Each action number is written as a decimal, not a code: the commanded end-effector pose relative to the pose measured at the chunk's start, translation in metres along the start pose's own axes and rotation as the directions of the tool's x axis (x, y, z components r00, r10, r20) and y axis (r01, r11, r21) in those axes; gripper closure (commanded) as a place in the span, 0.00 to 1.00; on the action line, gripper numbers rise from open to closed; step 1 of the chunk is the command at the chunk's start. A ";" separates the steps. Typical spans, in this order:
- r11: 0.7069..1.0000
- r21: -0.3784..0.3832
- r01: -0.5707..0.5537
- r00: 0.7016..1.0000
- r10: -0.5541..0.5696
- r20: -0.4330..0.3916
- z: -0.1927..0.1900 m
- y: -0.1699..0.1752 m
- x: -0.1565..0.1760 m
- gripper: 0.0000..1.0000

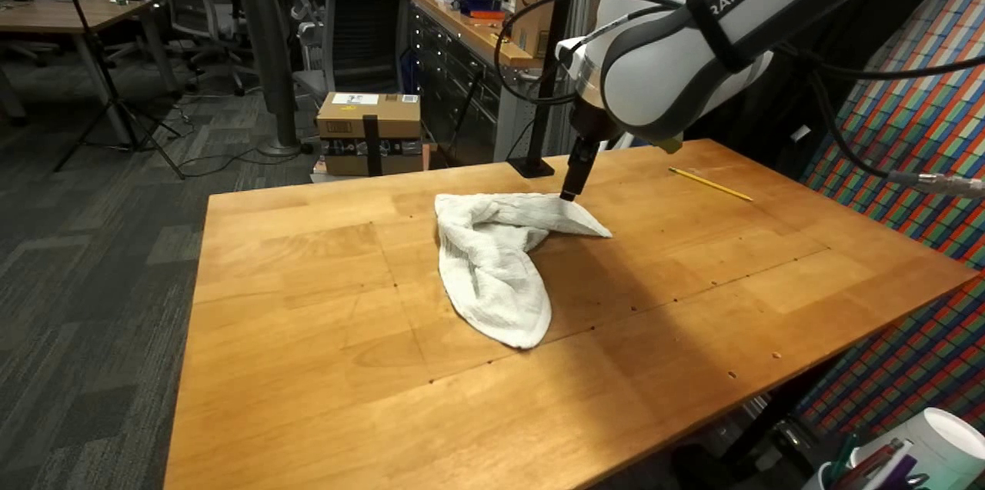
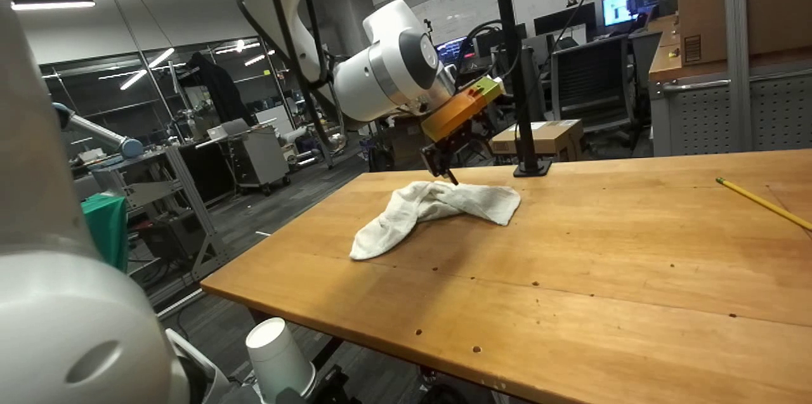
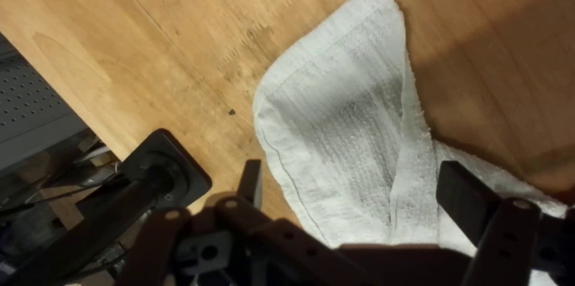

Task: Fold the towel

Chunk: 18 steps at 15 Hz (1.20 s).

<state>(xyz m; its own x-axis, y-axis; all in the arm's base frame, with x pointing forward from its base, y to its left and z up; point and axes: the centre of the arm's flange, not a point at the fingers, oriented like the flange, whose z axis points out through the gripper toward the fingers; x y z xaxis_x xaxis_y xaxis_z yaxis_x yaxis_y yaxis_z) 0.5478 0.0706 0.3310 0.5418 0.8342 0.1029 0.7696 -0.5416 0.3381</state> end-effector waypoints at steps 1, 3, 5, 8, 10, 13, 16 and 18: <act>1.000 0.003 0.004 1.000 -0.004 -0.012 0.011 0.018 -0.013 0.00; 1.000 0.007 -0.003 1.000 0.003 -0.001 0.018 0.024 -0.021 0.00; 1.000 0.011 -0.011 1.000 0.010 0.014 0.025 0.029 -0.031 0.00; 1.000 0.025 -0.016 0.999 0.015 0.037 0.032 0.032 -0.042 0.00; 0.999 0.033 -0.020 0.999 0.019 0.046 0.035 0.030 -0.047 0.00; 0.999 0.044 -0.028 0.998 0.026 0.055 0.038 0.023 -0.047 0.00; 0.999 0.046 -0.025 0.998 0.022 0.056 0.038 0.018 -0.043 0.00; 0.999 0.049 -0.020 0.998 0.017 0.056 0.038 0.015 -0.042 0.00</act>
<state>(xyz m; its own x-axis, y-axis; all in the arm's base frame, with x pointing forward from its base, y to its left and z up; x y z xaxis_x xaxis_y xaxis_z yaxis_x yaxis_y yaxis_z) 0.5504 0.0193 0.2920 0.5760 0.8161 0.0482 0.7729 -0.5628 0.2931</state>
